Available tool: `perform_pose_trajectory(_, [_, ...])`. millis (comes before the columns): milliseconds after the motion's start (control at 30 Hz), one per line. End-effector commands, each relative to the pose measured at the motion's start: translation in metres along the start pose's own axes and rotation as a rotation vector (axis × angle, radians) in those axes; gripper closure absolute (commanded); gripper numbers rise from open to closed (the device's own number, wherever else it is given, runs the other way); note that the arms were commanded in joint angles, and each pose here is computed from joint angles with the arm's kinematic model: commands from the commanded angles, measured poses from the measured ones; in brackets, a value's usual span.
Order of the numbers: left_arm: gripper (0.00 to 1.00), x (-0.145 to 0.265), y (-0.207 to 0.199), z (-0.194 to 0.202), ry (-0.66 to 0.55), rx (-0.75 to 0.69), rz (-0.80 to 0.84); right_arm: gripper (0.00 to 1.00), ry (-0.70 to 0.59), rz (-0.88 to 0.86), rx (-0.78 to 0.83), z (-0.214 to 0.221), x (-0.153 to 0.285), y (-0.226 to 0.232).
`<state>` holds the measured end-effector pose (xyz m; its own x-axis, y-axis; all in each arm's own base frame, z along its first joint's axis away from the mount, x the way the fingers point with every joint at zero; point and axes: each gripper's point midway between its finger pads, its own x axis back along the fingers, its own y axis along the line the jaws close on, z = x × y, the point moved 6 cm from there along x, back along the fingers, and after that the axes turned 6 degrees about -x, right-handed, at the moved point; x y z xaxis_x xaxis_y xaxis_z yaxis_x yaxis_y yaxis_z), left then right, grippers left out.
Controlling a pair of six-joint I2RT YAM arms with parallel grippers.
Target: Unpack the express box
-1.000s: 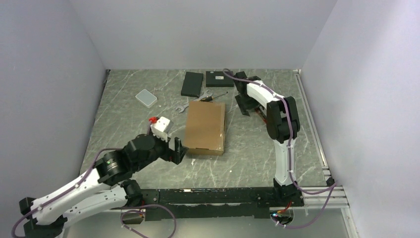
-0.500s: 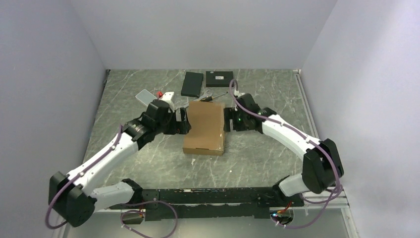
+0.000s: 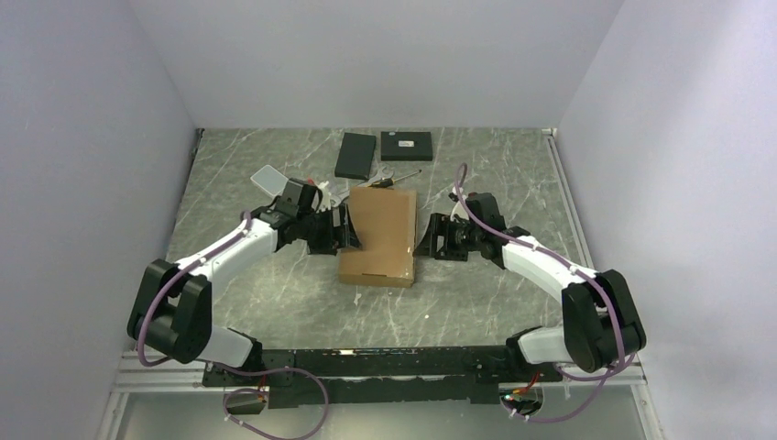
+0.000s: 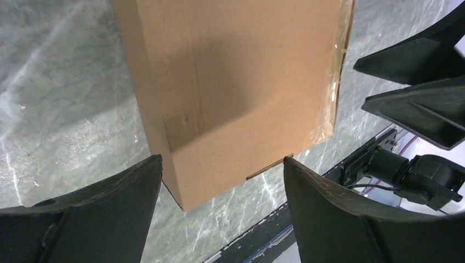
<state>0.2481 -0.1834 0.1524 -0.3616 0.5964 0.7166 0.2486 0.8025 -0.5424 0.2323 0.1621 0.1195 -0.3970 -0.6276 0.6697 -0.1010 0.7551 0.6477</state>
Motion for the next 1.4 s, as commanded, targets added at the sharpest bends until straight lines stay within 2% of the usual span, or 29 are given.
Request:
perform_pose_trajectory(0, [0.17,-0.002,0.002,0.004,0.003,0.0,0.023,0.22,-0.016,-0.117,0.052,-0.007,-0.004,0.012])
perform_pose_trajectory(67, [0.21,-0.003,0.006,0.008,0.004,0.003,0.003,0.23,-0.02,-0.114,0.042,-0.005,-0.006,0.01])
perform_pose_trajectory(333, [0.33,-0.009,0.017,0.02,0.028,0.006,-0.027,0.42,0.032,-0.112,0.012,0.005,-0.015,0.001])
perform_pose_trajectory(567, [0.36,-0.015,0.026,0.026,0.039,0.014,-0.057,0.43,0.052,-0.116,-0.001,0.013,-0.015,-0.003])
perform_pose_trajectory(800, [0.37,-0.021,0.03,0.032,0.054,0.036,-0.061,0.39,0.053,-0.137,0.009,0.016,-0.013,0.002])
perform_pose_trajectory(1033, [0.41,-0.024,0.036,0.036,0.069,0.059,-0.096,0.39,0.075,-0.085,0.011,0.023,-0.019,-0.003])
perform_pose_trajectory(1367, [0.61,-0.031,0.062,0.05,0.168,0.149,-0.304,0.41,0.082,0.002,-0.003,0.039,-0.014,-0.02])
